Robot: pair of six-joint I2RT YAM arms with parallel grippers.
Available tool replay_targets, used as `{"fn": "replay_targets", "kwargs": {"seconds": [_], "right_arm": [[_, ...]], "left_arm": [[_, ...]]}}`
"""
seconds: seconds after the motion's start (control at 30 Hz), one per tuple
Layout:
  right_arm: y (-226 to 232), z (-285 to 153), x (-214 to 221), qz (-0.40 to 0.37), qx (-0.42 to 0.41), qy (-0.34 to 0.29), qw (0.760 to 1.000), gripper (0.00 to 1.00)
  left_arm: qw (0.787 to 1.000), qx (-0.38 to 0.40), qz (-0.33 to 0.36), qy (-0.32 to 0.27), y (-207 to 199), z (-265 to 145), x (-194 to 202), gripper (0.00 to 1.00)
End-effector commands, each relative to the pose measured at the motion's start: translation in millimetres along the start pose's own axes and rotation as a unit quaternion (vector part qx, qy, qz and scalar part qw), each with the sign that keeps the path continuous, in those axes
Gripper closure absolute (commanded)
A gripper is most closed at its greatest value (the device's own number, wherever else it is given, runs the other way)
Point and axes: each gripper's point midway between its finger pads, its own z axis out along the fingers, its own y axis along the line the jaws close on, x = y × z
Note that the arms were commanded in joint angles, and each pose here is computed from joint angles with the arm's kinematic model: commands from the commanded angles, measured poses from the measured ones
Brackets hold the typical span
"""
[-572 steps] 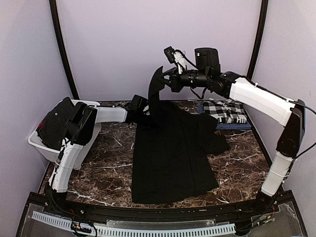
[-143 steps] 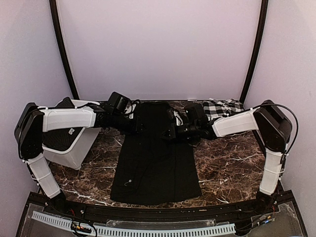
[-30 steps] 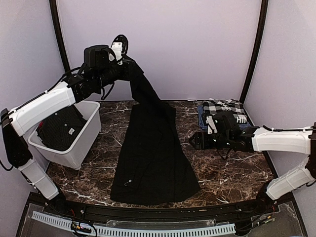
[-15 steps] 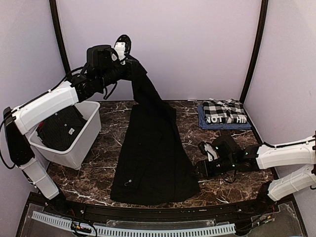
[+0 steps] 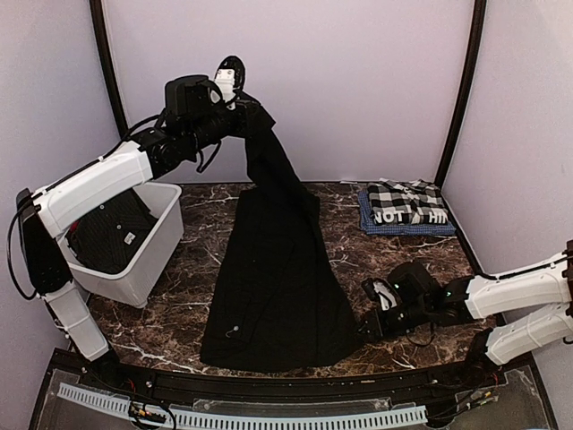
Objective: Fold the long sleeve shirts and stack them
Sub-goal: Pick up the corner of the shirt from the center of the board.
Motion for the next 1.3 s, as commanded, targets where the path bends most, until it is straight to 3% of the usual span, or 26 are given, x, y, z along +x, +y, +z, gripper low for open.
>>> {"fn": "replay_targets", "kwargs": {"seconds": [0.0,0.13,0.5,0.7,0.83,0.87,1.07,1.27], "right_arm": [[9.5,3.5,9.8,0.003,-0.031,0.012,0.999,0.78],[5.9,1.6,14.8,0.01,-0.028,0.014,0.999,1.0],[-42.3,-49.6,-15.3,0.071,0.116,-0.059,0.989,1.0],[-36.9,-71.7,-27.1,0.063,0.115,-0.084,0.988,1.0],[-9.1,-69.7,-28.6,0.031,0.044,-0.079,0.995,1.0],[-4.6,-68.4,-28.4,0.025,0.031,-0.078,0.996,0.99],[7.8,-46.6,-16.2,-0.003,-0.017,-0.044,0.999,0.72],[10.5,-25.5,-5.4,-0.019,-0.032,-0.018,0.999,0.63]], "left_arm": [[0.999,0.007,0.003,-0.042,-1.2,0.1,-30.6,1.0],[0.999,0.013,0.003,-0.051,-4.8,9.2,-34.7,1.0],[0.994,0.034,-0.009,-0.099,-18.4,44.5,-60.8,1.0],[0.993,0.034,-0.008,-0.111,-19.8,59.3,-61.4,1.0],[0.993,0.032,-0.008,-0.115,-16.6,59.5,-63.9,1.0],[0.993,0.032,-0.008,-0.116,-16.2,59.6,-64.0,1.0],[0.993,0.036,-0.01,-0.116,-16.1,59.4,-64.3,1.0],[0.992,0.038,-0.012,-0.118,-16.8,59.1,-65.5,1.0]]}}
